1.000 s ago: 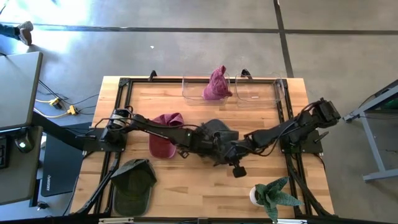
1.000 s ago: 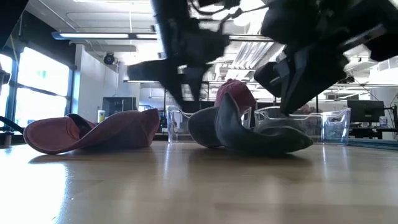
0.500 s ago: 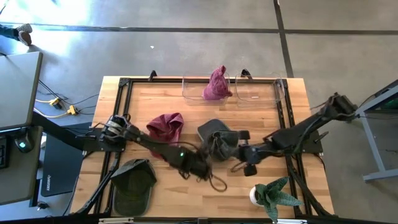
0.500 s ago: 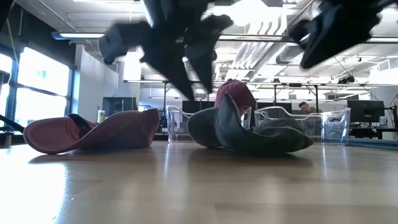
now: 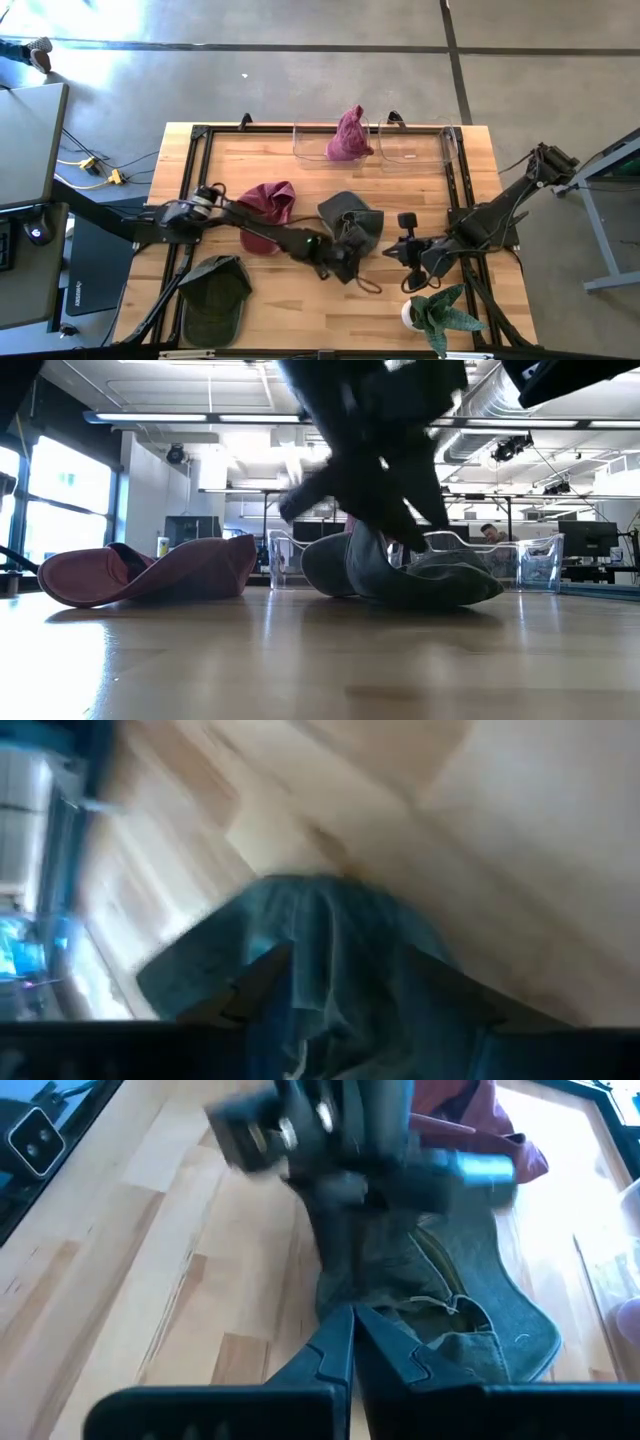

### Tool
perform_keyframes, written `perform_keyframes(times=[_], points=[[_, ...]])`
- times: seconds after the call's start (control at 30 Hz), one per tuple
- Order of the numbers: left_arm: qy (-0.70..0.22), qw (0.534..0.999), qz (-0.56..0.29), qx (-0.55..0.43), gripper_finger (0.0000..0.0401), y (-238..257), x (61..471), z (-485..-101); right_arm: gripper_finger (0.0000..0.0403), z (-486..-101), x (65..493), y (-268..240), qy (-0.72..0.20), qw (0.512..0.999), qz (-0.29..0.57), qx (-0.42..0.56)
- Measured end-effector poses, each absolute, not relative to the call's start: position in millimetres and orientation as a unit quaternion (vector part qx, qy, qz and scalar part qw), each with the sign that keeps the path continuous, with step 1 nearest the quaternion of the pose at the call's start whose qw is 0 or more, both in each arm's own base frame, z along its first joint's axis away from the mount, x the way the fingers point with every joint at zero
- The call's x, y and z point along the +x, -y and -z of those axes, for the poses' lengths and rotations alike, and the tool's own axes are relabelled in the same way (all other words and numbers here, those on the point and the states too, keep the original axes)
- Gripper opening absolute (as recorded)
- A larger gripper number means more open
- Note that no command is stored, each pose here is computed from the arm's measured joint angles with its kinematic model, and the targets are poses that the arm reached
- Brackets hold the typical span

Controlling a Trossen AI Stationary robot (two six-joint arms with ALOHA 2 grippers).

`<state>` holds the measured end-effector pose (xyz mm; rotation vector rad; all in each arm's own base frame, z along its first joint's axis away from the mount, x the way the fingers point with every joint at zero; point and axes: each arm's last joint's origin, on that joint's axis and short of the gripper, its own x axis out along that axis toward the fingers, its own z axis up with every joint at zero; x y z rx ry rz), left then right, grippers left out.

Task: Pick & Place hat
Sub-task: Put the top black cap into the right transparent bin

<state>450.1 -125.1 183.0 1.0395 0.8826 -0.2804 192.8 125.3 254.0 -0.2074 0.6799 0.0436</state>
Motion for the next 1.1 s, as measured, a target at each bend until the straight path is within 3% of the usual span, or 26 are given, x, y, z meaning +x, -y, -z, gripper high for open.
perform_keyframes(times=[0.17,0.3,0.47,0.73,0.93,1.1], points=[[-0.455,0.743,0.146,0.469,0.0232,109.2,450.3,-161.6,0.0002,-253.2,192.1,-125.1,-0.337,0.935,-0.022,-0.104],[-0.47,0.731,0.135,0.475,0.0249,114.6,446.0,-159.2,0.0006,-253.2,192.1,-124.9,-0.337,0.935,-0.02,-0.105],[-0.466,0.729,0.087,0.494,0.0246,130.6,440.8,-163.6,0.0003,-253.3,192.2,-125.0,-0.337,0.936,-0.02,-0.104],[-0.483,0.744,0.091,0.452,0.0244,146.1,432.0,-165.7,0.0006,-253.3,192.2,-125.0,-0.337,0.936,-0.019,-0.1],[-0.502,0.714,-0.007,0.488,0.0241,128.7,443.6,-140.7,0.0003,-253.2,192.2,-125.2,-0.338,0.936,-0.022,-0.098],[-0.514,0.69,-0.042,0.508,0.0197,117.7,447.7,-128.5,0.0008,-252.9,192.1,-125.3,-0.34,0.935,-0.023,-0.095]])
